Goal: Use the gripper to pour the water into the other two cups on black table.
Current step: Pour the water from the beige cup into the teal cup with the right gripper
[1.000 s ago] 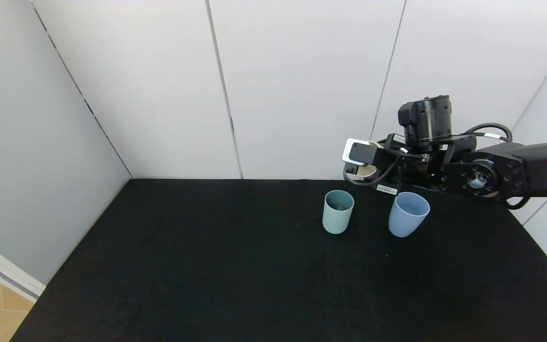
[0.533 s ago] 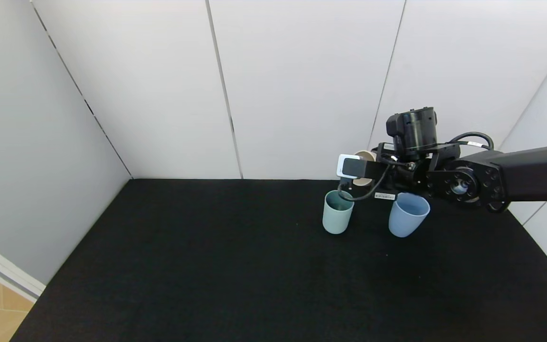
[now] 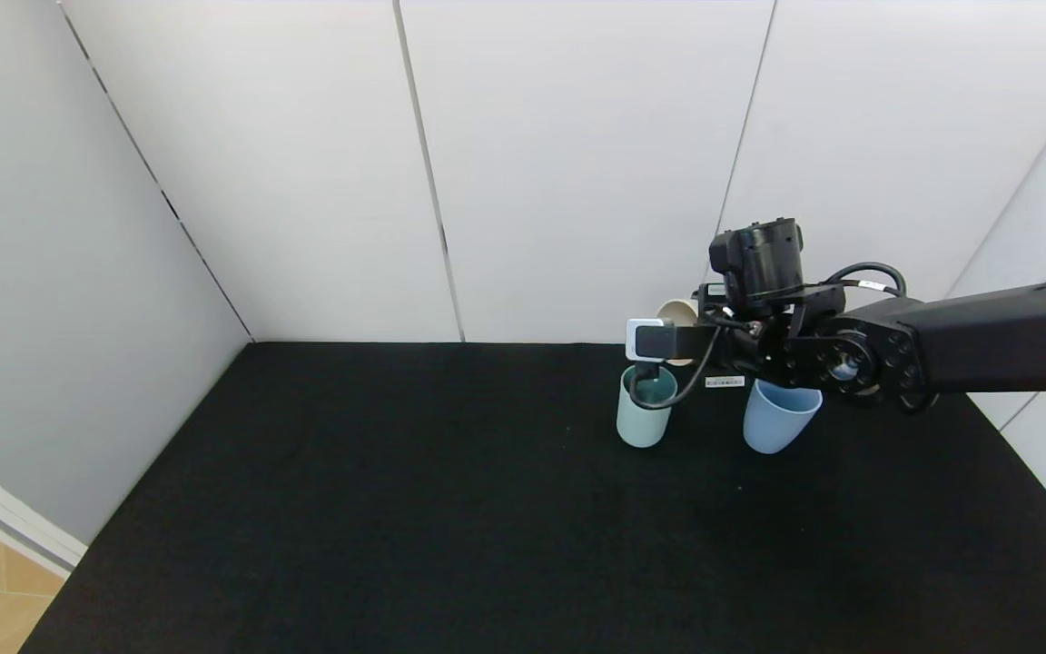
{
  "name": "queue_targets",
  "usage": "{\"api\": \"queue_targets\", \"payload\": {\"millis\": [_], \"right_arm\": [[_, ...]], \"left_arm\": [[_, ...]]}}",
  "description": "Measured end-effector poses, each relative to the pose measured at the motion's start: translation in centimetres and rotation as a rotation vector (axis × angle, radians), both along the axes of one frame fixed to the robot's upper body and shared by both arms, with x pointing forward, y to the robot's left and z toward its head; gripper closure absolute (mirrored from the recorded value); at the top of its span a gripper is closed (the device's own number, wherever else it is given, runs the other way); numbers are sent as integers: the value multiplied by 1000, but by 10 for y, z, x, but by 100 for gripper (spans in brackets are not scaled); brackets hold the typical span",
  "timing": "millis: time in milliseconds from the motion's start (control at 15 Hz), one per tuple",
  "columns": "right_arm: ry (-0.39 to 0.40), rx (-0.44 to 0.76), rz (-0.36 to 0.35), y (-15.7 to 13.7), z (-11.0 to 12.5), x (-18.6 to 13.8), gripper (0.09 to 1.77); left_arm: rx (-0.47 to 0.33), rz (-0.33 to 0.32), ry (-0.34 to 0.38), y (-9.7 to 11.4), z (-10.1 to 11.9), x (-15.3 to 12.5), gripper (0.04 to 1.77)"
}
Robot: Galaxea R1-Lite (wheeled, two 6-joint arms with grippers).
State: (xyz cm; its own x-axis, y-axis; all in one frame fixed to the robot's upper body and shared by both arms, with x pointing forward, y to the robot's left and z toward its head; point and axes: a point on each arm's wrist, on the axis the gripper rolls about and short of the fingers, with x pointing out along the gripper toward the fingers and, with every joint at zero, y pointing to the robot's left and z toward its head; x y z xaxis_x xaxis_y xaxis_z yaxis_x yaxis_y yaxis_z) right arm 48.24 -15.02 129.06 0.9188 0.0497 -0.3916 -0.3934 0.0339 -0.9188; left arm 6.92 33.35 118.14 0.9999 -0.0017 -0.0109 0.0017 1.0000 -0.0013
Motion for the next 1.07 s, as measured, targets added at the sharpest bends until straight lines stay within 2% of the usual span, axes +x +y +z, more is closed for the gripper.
{"api": "queue_targets", "payload": {"millis": [467, 1067], "right_arm": [[-6, -90, 35, 12, -5, 1, 58], [-3, -195, 13, 16, -13, 1, 58]], "left_arm": [[0, 0, 0, 0, 0, 0, 9], [0, 0, 0, 0, 0, 0, 9]]}}
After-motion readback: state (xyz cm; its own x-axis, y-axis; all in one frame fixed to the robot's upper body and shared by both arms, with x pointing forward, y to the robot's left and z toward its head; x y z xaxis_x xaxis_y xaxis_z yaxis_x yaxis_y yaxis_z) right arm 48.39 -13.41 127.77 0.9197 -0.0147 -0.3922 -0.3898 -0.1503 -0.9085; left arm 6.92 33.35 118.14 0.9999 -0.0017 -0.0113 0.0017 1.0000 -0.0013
